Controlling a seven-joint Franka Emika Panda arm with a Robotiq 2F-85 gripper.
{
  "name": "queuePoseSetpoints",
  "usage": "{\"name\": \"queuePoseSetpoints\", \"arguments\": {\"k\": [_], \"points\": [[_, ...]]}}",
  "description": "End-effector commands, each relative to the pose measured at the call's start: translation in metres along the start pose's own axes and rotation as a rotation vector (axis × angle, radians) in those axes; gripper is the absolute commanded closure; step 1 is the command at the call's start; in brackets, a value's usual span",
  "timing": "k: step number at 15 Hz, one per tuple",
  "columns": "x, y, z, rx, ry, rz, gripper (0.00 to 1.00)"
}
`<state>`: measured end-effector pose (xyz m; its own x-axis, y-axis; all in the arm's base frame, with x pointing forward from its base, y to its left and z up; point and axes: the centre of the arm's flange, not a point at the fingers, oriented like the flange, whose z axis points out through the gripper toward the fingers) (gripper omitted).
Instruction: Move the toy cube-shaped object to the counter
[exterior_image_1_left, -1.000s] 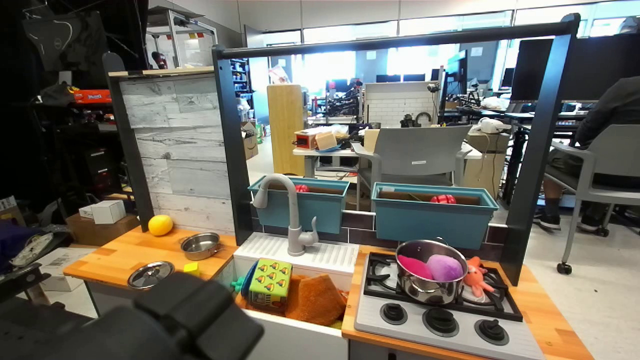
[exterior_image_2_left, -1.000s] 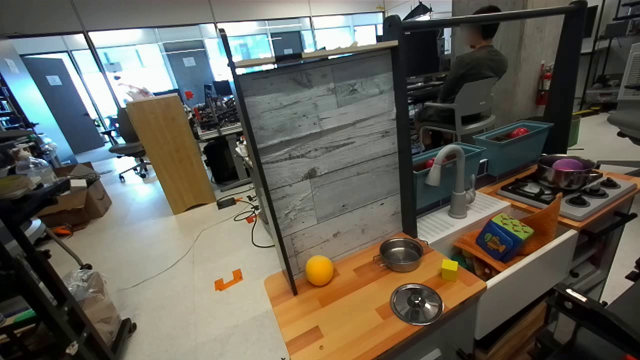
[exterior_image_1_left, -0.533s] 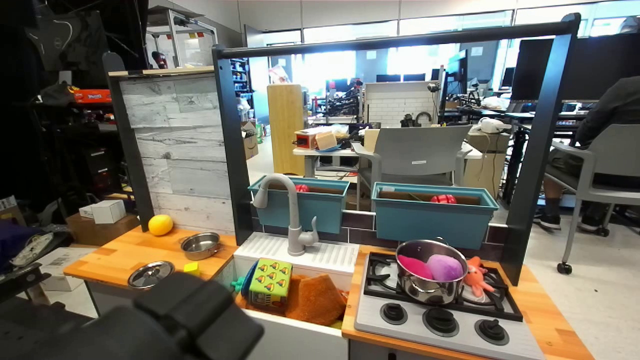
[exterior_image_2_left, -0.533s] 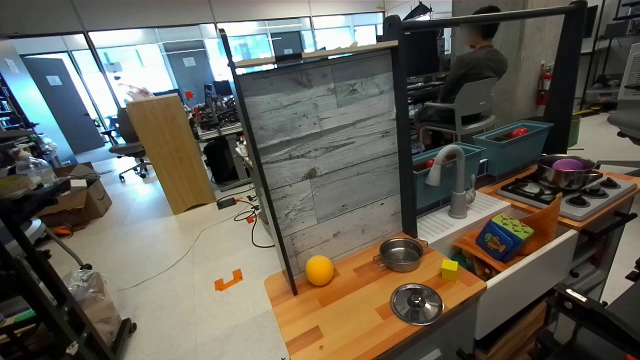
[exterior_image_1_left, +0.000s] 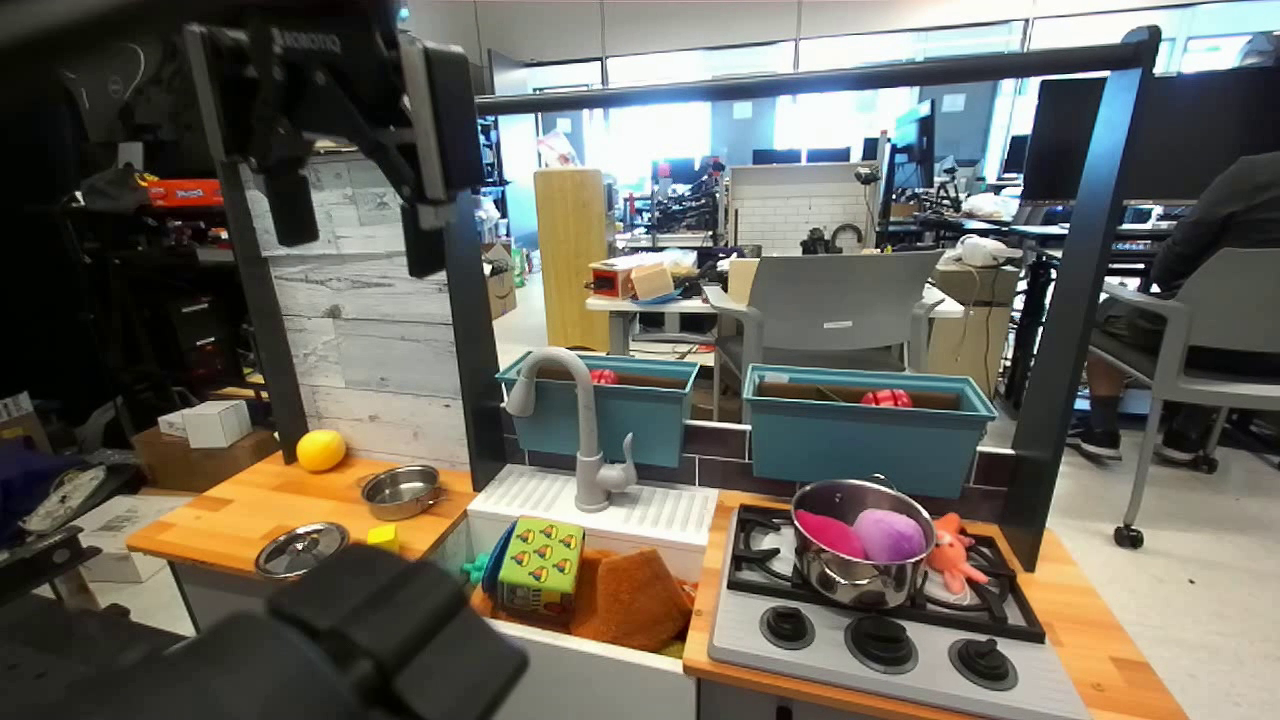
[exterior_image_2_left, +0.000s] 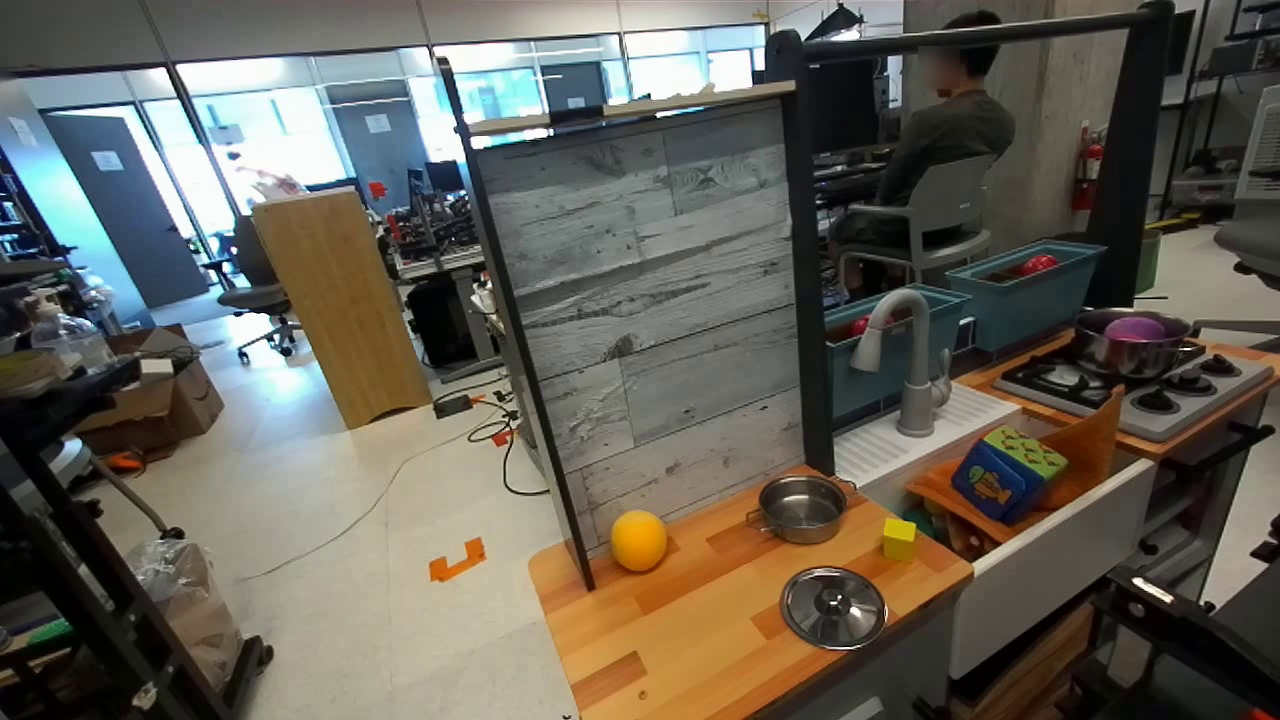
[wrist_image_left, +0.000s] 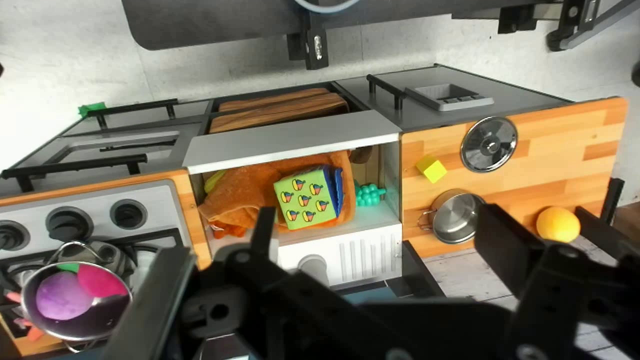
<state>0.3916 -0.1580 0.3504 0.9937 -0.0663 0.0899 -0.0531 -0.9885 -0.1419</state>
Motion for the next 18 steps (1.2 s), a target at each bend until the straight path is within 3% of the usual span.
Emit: {"name": "queuePoseSetpoints", "arguments": {"k": [1,9,13,18], "points": [[0.064,0.005,0.060,0.027,-0.068,-0.028,0.00],[0.134,-0.005,0.207,0.040,-0.145,0.016,0.00],[0.146,0.002,0.275,0.010,-0.148,0.055,0.00],[0.163,0.010,0.331,-0.021,-0.150,0.094,0.00]]}}
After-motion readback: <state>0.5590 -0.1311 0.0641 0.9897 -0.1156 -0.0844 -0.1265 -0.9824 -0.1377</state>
